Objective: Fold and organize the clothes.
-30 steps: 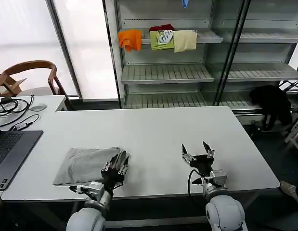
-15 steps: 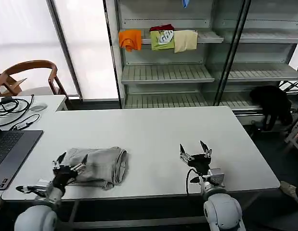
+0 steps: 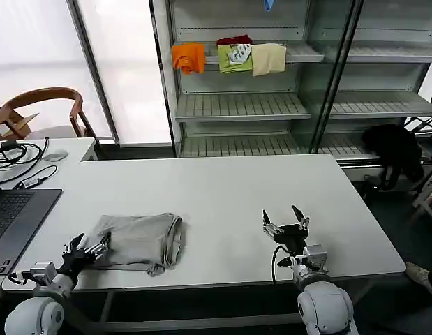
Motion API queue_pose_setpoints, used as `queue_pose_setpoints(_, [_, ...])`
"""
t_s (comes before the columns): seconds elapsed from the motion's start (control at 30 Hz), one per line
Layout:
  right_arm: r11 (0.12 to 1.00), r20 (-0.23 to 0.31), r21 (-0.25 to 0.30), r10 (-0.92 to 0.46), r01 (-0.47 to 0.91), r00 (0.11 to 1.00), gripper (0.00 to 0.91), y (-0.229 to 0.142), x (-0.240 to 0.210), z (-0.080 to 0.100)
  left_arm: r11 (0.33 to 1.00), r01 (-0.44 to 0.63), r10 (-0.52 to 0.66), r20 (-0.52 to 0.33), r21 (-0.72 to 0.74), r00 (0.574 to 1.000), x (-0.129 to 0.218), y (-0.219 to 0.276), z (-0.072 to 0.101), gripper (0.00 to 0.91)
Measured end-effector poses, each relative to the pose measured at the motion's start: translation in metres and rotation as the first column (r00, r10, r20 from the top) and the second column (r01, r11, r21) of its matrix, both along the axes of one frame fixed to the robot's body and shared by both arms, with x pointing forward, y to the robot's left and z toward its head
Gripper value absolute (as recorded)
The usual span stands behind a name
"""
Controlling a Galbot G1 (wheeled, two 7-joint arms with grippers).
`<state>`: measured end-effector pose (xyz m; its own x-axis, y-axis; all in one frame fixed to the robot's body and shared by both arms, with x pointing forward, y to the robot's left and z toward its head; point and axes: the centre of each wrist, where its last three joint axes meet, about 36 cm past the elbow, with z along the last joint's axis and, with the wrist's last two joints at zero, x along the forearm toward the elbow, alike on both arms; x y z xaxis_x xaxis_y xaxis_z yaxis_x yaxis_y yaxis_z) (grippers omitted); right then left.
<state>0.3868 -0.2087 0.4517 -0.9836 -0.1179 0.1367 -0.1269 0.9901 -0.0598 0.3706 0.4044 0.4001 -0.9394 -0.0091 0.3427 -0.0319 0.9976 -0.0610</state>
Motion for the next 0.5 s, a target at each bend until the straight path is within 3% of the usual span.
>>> queue_pose_setpoints(0.1, [1.0, 0.001, 0.002, 0.002, -0.002, 1.0, 0.907, 0.0014, 0.0001, 0.0001, 0.999, 0.0, -0.001, -0.007, -0.049, 1.0, -0.0004, 0.0025, -0.0012, 0.02])
queue_pose_setpoints(0.5, [1.0, 0.006, 0.003, 0.0, 0.0, 1.0, 0.907, 0.0017, -0.0035, 0.0018, 0.981, 0.01, -0.017, -0.031, -0.192, 0.999, 0.0, -0.0012, -0.0005, 0.02])
